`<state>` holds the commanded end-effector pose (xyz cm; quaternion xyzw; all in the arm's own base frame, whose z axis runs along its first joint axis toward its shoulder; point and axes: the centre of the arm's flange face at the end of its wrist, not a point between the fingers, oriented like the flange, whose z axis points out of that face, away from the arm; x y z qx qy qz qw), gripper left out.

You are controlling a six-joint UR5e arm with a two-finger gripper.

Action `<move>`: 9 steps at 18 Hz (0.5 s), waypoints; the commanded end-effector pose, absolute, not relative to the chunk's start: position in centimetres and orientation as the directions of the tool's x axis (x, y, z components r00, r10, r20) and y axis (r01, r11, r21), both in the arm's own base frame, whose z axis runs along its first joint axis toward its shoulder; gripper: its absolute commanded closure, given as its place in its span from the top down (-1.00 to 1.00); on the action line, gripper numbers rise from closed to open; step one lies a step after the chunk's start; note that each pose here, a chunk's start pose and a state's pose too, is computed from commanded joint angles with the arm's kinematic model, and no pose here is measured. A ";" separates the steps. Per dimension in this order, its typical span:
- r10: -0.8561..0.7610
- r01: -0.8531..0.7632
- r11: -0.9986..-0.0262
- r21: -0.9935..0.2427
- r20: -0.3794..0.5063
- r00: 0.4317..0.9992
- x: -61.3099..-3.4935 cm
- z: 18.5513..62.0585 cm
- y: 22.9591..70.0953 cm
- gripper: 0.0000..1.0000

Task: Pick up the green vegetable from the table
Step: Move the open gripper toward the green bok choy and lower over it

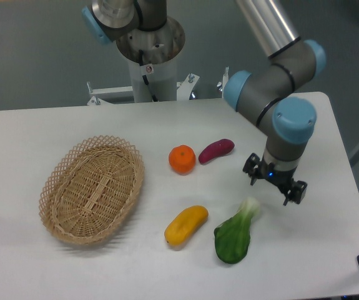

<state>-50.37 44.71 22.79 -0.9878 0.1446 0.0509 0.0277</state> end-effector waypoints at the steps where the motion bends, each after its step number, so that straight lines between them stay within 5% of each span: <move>1: -0.279 -0.284 -0.958 -0.040 -0.104 0.955 -50.3 22.3 44.9 1.00; 9: -0.289 -0.294 -0.955 -0.038 -0.098 0.952 -49.0 19.7 47.0 1.00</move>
